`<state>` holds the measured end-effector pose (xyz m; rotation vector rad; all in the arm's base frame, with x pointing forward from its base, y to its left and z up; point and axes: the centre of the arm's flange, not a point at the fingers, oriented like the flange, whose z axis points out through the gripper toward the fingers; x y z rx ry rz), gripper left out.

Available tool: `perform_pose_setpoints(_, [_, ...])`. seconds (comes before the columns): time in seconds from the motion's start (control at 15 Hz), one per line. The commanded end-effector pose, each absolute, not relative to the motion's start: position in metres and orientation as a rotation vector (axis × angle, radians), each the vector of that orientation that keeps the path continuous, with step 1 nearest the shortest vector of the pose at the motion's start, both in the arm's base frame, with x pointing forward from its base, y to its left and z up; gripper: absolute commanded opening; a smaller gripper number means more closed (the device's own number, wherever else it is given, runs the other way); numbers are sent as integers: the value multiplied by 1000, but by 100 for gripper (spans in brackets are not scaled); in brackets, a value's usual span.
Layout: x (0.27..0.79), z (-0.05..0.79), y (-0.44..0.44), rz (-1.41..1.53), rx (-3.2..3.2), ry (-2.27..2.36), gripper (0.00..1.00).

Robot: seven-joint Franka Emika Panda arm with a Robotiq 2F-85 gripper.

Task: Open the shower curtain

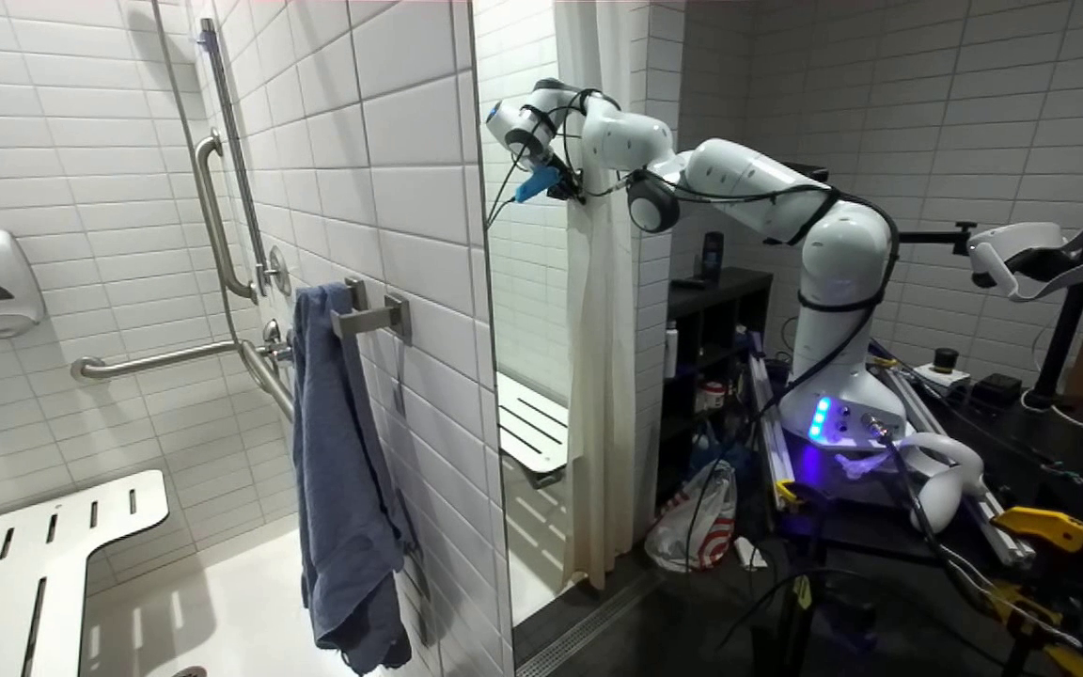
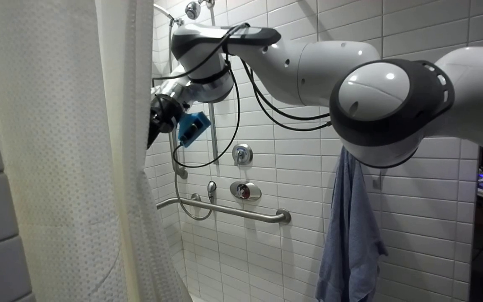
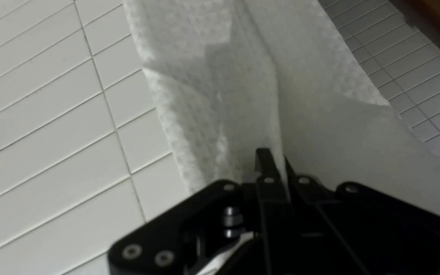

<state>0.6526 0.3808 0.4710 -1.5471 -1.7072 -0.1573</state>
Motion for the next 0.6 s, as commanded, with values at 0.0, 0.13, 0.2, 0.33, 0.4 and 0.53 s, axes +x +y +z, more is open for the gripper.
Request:
perform_pose_setpoints(0.0, [660, 462, 404, -106, -1491, -1766, 0])
perform_pose_setpoints(0.13, [658, 459, 414, -86, -1462, -1782, 0])
perform_pose_setpoints(0.2, [657, 457, 419, -81, -1461, -1792, 0])
perform_pose_setpoints(0.33, [654, 455, 429, -84, -1434, -1814, 0])
perform_pose_setpoints(0.4, [653, 453, 434, -84, -1434, -1822, 0])
perform_pose_setpoints(0.53, [653, 451, 447, -100, -1428, -1831, 0])
